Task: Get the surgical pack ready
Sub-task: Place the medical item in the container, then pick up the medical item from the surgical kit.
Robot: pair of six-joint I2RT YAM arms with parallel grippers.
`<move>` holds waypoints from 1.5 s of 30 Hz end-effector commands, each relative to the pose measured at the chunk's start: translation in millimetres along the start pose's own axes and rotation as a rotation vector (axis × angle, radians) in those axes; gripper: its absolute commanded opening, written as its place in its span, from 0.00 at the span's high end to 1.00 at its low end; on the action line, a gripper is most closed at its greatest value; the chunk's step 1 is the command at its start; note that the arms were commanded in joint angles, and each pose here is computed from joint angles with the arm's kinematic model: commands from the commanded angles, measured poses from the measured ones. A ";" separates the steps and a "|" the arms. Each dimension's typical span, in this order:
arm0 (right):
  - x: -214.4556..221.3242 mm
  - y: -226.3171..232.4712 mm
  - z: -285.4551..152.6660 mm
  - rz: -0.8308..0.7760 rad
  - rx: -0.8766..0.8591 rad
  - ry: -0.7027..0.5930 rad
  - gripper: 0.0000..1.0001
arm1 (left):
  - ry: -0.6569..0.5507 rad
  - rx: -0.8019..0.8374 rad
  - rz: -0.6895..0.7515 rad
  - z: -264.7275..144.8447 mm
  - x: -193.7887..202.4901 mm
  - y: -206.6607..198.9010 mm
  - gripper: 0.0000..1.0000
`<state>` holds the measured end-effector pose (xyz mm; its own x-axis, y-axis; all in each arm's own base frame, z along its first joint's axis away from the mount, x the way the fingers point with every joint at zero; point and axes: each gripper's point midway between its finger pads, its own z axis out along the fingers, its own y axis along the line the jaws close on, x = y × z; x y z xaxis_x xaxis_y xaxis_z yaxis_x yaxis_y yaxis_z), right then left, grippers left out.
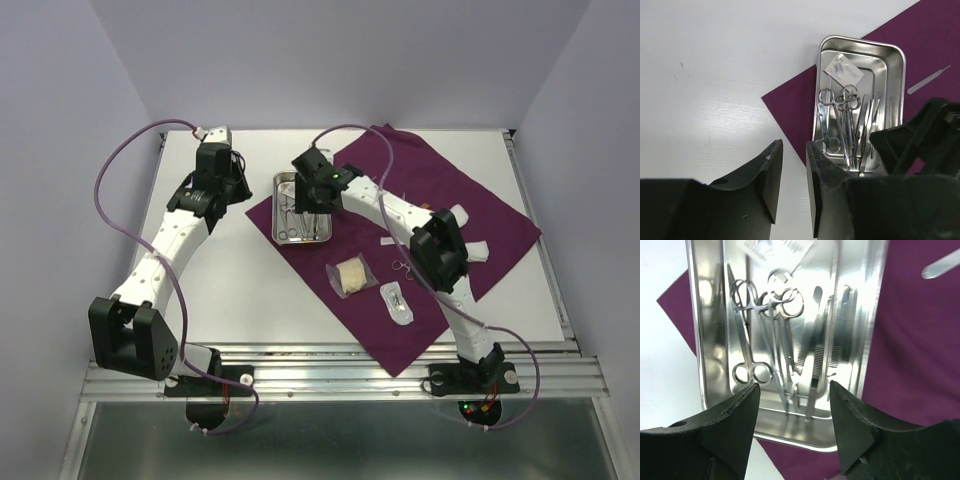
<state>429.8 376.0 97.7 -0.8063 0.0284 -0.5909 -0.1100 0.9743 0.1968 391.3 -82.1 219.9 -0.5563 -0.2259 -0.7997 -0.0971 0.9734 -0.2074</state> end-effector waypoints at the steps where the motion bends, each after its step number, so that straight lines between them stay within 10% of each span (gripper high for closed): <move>1: -60.8 -39.0 -41.4 0.061 0.064 -0.171 0.37 | -0.057 0.036 -0.014 -9.7 -14.0 -5.1 0.63; 19: -39.1 -210.7 -35.0 0.252 0.305 -0.098 0.46 | -0.045 0.056 -0.014 -7.0 -8.9 -8.0 0.64; 45: 4.3 -269.1 38.4 0.348 0.347 0.063 0.58 | -0.021 0.038 -0.007 -3.1 -5.4 -5.8 0.67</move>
<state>473.1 118.9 29.2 -0.7873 0.3449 -0.5111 0.3616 0.9297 0.0704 390.9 -88.8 218.5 -0.5628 -0.2273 -0.7948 -0.0677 0.9709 -0.2298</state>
